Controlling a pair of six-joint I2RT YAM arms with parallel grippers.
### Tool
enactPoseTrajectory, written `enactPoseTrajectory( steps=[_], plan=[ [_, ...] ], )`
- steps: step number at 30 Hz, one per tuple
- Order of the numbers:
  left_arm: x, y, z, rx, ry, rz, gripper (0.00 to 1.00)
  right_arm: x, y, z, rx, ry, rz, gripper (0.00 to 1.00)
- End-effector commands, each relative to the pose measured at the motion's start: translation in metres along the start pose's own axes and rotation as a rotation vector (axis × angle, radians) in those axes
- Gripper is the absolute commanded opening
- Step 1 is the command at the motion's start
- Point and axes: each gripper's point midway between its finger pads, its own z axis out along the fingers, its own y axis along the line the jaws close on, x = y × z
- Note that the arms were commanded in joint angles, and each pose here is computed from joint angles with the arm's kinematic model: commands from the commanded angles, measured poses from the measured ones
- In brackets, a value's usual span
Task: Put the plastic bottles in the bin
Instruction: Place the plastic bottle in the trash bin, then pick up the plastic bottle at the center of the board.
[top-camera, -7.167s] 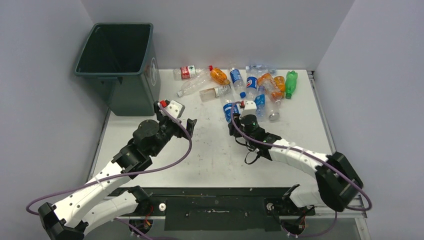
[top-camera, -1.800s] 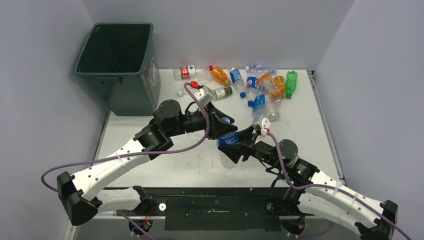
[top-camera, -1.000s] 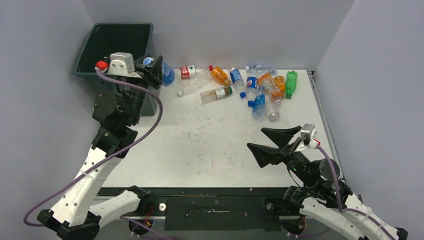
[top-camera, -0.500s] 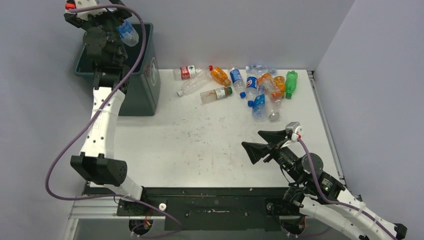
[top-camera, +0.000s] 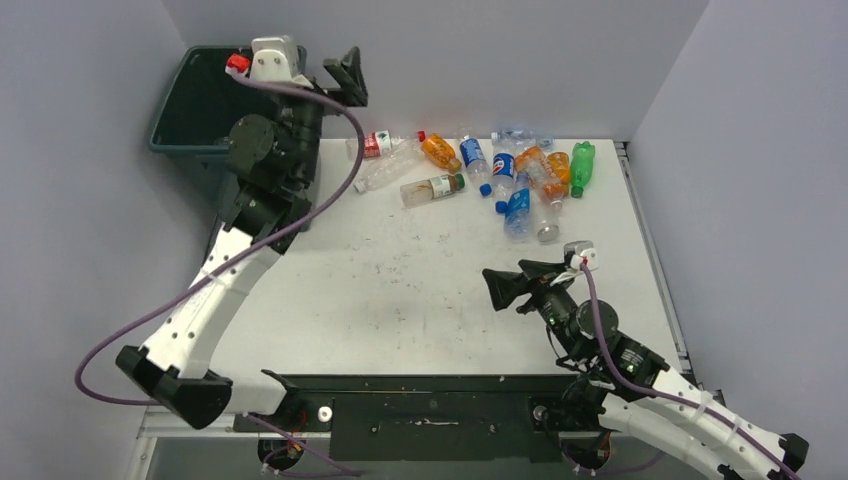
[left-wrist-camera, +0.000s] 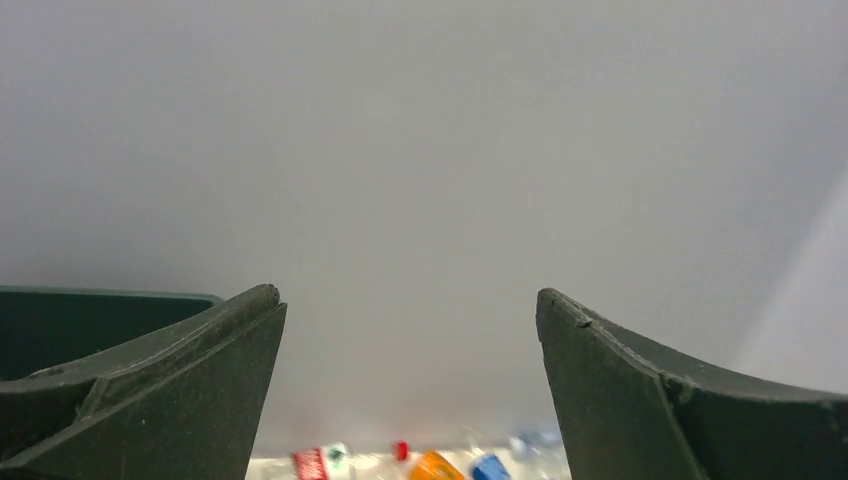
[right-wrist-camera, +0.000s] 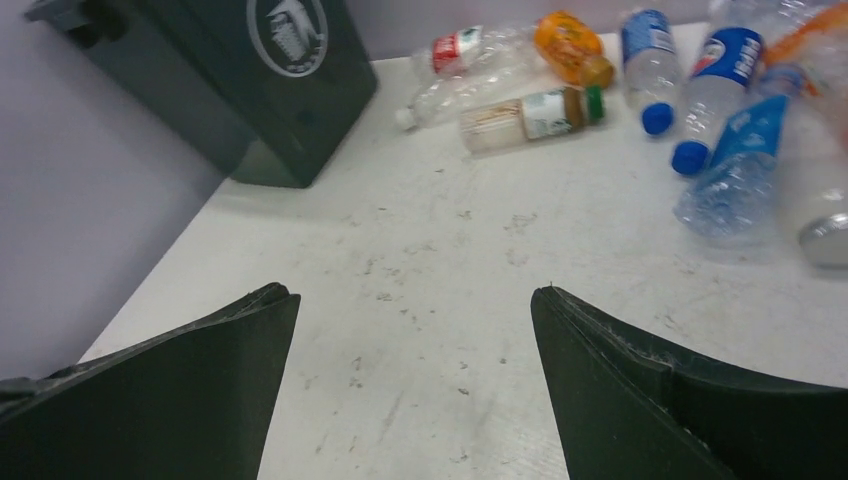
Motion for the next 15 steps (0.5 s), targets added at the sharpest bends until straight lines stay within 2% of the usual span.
enactPoseTrajectory(
  steps=[1,5,9,12,15],
  plan=[
    [0.015,-0.06,-0.055,0.268,0.143,-0.034,0.96,-0.004,-0.052,0.014,0.333,-0.116,0.096,0.9],
    [0.085,-0.088,-0.117,0.432,0.409,-0.017,0.96,-0.003,-0.075,0.024,0.496,-0.156,0.109,0.9],
    [0.146,-0.078,-0.175,0.511,0.612,0.027,0.96,-0.008,-0.099,0.042,0.578,-0.171,0.138,0.9],
    [0.175,-0.057,-0.206,0.506,0.682,0.069,0.96,-0.016,-0.126,0.057,0.606,-0.183,0.185,0.9],
    [0.189,-0.041,-0.222,0.481,0.677,0.079,0.96,-0.016,-0.166,0.068,0.664,-0.191,0.263,0.9]
  ],
)
